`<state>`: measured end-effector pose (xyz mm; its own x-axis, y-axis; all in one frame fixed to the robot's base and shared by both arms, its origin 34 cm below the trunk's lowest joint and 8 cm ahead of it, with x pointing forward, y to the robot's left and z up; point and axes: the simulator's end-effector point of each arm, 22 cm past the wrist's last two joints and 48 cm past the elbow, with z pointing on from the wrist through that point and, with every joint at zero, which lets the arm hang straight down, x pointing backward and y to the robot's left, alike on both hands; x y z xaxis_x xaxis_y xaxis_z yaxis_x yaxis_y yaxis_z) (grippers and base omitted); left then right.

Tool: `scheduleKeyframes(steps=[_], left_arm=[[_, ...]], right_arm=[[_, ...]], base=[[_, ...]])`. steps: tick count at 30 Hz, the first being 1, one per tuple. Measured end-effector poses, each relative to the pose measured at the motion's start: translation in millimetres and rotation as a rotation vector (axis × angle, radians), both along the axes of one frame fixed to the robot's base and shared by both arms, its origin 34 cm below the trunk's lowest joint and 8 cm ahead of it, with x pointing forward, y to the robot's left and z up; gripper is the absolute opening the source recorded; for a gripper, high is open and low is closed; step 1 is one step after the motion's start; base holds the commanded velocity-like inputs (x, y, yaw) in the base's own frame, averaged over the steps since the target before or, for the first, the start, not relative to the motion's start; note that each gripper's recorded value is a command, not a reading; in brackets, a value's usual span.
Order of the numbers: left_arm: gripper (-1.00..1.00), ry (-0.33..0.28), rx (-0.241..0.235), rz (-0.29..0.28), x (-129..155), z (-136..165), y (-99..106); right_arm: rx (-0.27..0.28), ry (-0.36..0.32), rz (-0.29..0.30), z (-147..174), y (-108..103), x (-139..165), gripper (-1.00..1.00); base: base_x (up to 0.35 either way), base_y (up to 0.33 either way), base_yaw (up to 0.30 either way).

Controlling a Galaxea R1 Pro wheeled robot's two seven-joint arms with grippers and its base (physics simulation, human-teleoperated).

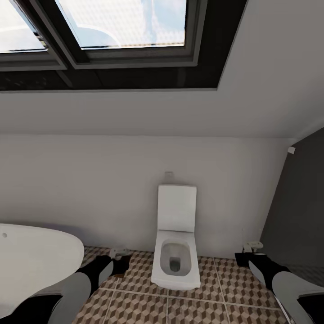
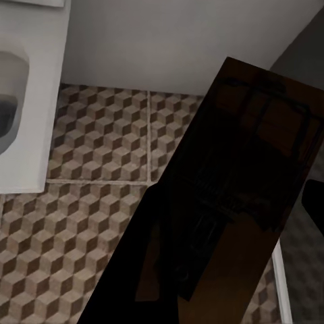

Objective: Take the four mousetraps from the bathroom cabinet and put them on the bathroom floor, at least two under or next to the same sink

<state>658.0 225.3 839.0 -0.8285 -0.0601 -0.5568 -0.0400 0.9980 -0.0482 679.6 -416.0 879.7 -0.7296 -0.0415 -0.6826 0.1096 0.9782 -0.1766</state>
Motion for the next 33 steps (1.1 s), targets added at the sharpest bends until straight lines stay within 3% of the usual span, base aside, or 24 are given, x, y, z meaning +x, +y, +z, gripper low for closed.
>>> scheduleKeyframes(steps=[10,26,27,33], left_arm=[[-1.0,-0.053,0.007,0.006,8.7,5.8,1.9],[-1.0,-0.159,0.018,0.014,29.1,23.9,7.8],[-1.0,-0.232,0.019,0.019,40.6,35.6,8.8],[-1.0,-0.268,0.021,0.022,46.3,41.9,10.0]], right_arm=[[-0.009,0.002,0.001,-0.5,-0.5,-0.6,-1.0],[-0.111,0.009,0.016,-12.2,4.4,-9.4,-1.0],[-0.122,0.003,0.019,-10.7,3.3,-8.4,-1.0],[-0.123,0.002,0.02,-11.3,4.4,-8.6,-1.0]], base=[[0.0,0.0,0.0],[0.0,0.0,0.0],[0.0,0.0,0.0],[0.0,0.0,0.0]])
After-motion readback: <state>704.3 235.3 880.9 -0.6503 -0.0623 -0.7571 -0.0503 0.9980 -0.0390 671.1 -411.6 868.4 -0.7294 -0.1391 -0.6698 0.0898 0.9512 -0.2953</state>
